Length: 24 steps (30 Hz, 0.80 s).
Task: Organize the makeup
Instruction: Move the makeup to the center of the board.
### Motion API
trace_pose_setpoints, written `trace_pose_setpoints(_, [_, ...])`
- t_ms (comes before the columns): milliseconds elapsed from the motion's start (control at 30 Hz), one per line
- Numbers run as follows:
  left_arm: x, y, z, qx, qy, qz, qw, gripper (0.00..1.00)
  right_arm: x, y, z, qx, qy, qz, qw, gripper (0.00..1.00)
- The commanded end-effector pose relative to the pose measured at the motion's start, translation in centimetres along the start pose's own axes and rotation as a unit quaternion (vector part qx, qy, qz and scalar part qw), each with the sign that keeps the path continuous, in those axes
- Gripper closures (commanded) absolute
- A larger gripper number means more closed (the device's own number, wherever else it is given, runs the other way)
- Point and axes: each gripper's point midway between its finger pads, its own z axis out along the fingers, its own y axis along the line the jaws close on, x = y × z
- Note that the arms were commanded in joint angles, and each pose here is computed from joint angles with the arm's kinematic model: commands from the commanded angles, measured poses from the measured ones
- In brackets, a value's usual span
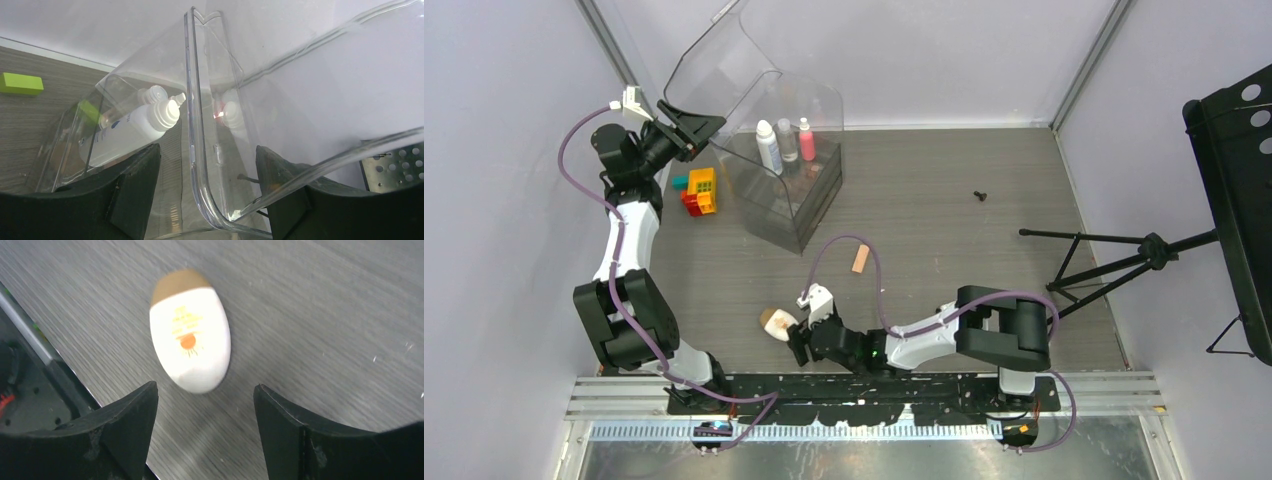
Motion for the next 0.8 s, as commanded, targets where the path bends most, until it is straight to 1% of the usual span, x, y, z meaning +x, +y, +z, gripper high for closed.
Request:
trace_pose_setpoints(0, [-0.5,-0.9,-0.1,0.018,-0.006,0.018,1.0,0.27,-5.6,1.4,0.7,0.005,-0.096,0.035,0.995,0.25])
trace_pose_setpoints(167, [-0.5,-0.9,-0.2,0.018,-0.006,0.018,1.0,0.27,-5.5,2.3,1.6,-0.008,-0.093,0.034,0.995,0.24])
trace_pose_setpoints(300, [-0.5,-1.0,-0.2,0.018,-0.007,0.02,1.0,0.27,-3.9,2.6,2.9,-0.012,-0.078,0.039,0.996,0.24])
trace_pose_setpoints(500, [-0.5,-0.9,-0.2,0.017,-0.006,0.018,1.0,0.27,-1.1,1.2,3.9,0.011,-0.064,0.039,0.997,0.25])
trace_pose_setpoints(633, [-0.5,-0.9,-0.2,0.017,-0.006,0.019,1.0,0.27,-0.5,0.1,3.7,0.029,-0.064,0.038,0.997,0.27])
trace_pose_setpoints(767, [-0.5,-1.0,-0.2,0.018,-0.006,0.022,1.0,0.27,-0.2,-0.1,3.8,0.031,-0.064,0.041,0.997,0.33])
